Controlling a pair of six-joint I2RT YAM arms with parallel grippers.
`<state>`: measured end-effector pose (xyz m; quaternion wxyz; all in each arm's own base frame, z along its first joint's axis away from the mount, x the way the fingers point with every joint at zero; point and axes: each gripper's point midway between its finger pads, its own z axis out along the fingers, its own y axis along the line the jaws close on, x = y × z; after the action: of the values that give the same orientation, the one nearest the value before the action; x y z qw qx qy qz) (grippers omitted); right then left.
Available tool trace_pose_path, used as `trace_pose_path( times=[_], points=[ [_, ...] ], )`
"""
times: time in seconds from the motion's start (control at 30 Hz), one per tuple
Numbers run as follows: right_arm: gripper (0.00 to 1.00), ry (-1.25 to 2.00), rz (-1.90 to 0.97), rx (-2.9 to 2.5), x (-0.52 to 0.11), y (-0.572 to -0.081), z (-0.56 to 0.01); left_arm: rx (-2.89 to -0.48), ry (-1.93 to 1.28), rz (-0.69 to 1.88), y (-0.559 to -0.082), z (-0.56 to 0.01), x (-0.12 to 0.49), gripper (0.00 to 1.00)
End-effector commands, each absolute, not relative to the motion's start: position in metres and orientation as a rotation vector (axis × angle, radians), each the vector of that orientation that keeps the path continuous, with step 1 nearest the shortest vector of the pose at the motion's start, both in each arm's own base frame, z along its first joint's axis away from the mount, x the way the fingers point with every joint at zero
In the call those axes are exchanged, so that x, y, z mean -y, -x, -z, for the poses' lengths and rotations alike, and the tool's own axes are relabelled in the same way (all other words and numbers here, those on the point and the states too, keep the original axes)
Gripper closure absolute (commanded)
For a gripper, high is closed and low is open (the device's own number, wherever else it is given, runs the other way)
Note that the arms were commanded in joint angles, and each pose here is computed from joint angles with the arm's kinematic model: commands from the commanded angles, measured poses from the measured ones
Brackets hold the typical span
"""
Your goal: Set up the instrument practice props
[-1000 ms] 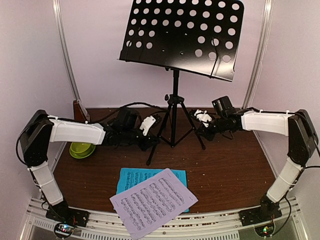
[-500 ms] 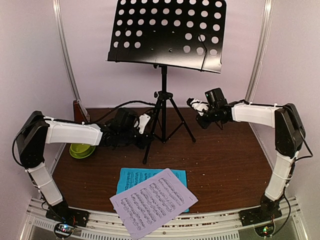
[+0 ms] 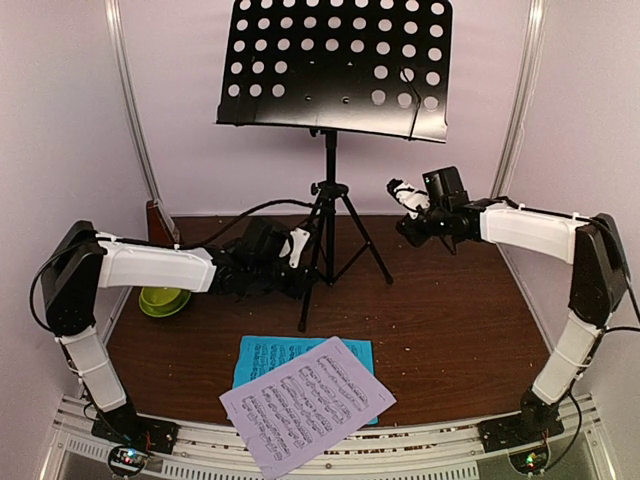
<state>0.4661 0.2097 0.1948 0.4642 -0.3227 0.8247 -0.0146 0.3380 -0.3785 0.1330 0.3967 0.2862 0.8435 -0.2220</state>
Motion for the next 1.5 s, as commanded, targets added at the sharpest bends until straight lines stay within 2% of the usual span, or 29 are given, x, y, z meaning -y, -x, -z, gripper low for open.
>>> trace_pose_path(
  times=[0.0,0.13,0.23,0.53,0.73,1.03,1.27,1.47],
  points=[
    [0.43,0.683,-0.060,-1.978,-0.205,-0.444,-0.230,-2.152,-0.704,0.661,-0.325,-0.133,0.403,0.92],
    [0.35,0.655,-0.121,-1.988,-0.203,-0.427,-0.234,-2.163,-0.699,0.706,-0.317,-0.129,0.419,0.88],
    [0.32,0.632,-0.157,-2.005,-0.201,-0.416,-0.233,-2.146,-0.726,0.751,-0.308,-0.128,0.435,0.81],
    [0.24,0.557,-0.263,-2.033,-0.196,-0.389,-0.236,-2.101,-0.740,0.878,-0.293,-0.130,0.459,0.52],
    [0.24,0.477,-0.408,-2.110,-0.197,-0.364,-0.237,-2.061,-0.818,0.868,-0.277,-0.149,0.439,0.32],
    [0.27,0.325,-0.852,-2.401,-0.217,-0.289,-0.186,-2.208,-0.921,0.838,-0.234,-0.144,0.384,0.30],
    [0.29,0.281,-1.152,-2.562,-0.232,-0.221,-0.142,-2.343,-0.906,0.878,-0.194,-0.114,0.344,0.32],
    [0.32,0.307,-1.215,-2.669,-0.245,-0.186,-0.102,-2.452,-0.939,0.819,-0.175,-0.080,0.327,0.33]
  ],
)
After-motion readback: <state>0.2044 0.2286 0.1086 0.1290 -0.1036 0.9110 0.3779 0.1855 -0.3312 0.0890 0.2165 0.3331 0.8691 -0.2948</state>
